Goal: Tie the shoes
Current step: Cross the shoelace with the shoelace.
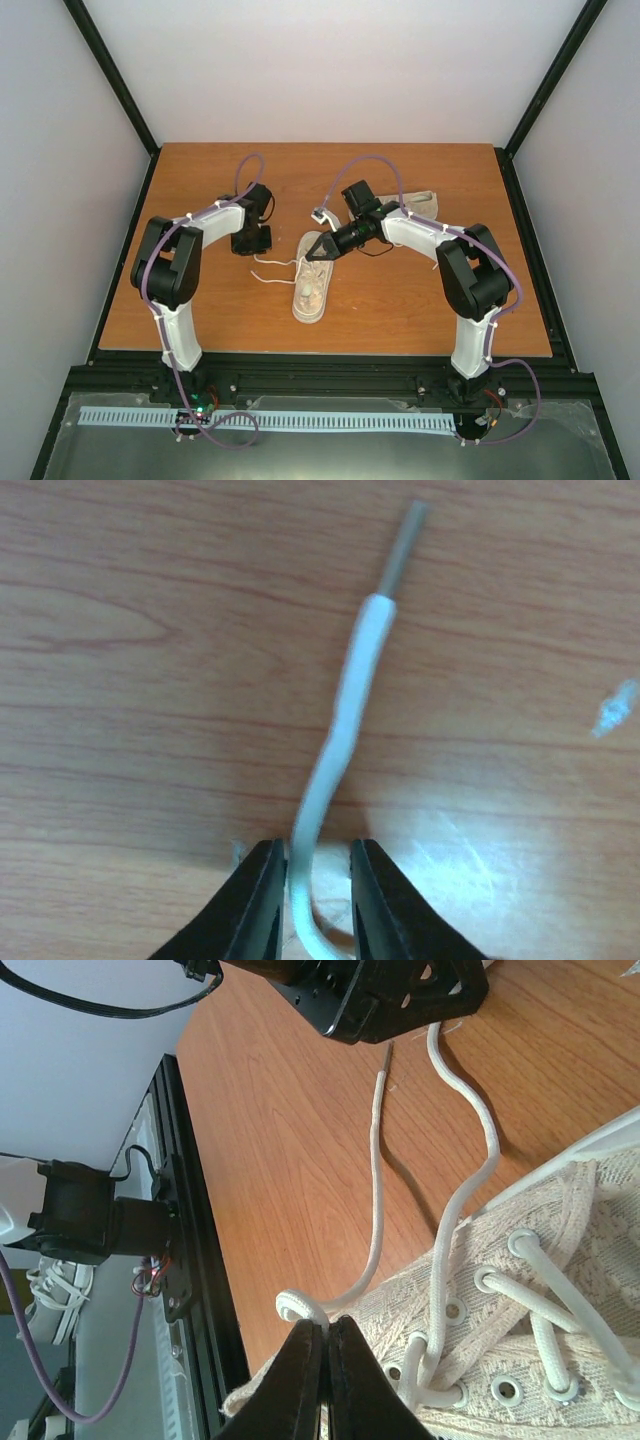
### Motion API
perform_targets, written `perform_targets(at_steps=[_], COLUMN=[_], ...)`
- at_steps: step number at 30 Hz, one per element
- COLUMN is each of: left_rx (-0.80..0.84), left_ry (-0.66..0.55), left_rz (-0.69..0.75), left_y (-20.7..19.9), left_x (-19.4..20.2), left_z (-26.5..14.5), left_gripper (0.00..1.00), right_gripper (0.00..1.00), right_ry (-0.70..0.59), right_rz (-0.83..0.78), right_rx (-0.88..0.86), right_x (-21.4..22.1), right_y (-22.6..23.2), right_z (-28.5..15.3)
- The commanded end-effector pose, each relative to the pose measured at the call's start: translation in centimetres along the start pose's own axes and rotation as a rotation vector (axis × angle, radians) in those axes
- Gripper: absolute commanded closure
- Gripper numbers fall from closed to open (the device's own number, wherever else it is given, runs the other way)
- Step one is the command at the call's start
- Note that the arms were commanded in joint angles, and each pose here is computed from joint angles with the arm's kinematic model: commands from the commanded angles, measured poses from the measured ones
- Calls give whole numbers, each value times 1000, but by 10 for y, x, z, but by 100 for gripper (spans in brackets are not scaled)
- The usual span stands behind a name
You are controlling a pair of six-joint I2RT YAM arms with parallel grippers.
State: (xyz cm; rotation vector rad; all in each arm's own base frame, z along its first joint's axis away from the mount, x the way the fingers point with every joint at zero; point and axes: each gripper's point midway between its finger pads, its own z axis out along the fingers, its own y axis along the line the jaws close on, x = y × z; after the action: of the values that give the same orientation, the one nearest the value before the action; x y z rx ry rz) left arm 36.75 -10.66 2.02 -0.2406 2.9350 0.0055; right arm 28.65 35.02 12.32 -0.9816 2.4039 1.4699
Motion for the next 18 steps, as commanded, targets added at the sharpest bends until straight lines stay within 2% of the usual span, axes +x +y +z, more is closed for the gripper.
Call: perform_targets(at_steps=[1, 4, 7, 9, 13, 18], left_rx=[-16, -49, -43, 56, 406, 678], left_ry=[25, -10, -105, -182, -326, -349], left_rz=[-31, -39, -48, -35, 57, 208], left_y=[7, 16, 20, 8, -39, -72], left_x=[5, 4, -6, -14, -14, 39], left_z=[13, 8, -14, -37, -100, -148], left_gripper=[86, 99, 99, 99, 99, 99], right_gripper=[97, 97, 97, 97, 97, 97], right_ry=[-7, -18, -26, -32, -49, -66], right_rz=[-21, -23, -19, -18, -6, 17], right_rx=[9, 20, 30, 35, 51, 64], right_x=[-7, -10, -11, -13, -17, -23], right_y=[0, 1, 1, 1, 0, -2], right_z=[2, 0, -2, -2, -3, -4])
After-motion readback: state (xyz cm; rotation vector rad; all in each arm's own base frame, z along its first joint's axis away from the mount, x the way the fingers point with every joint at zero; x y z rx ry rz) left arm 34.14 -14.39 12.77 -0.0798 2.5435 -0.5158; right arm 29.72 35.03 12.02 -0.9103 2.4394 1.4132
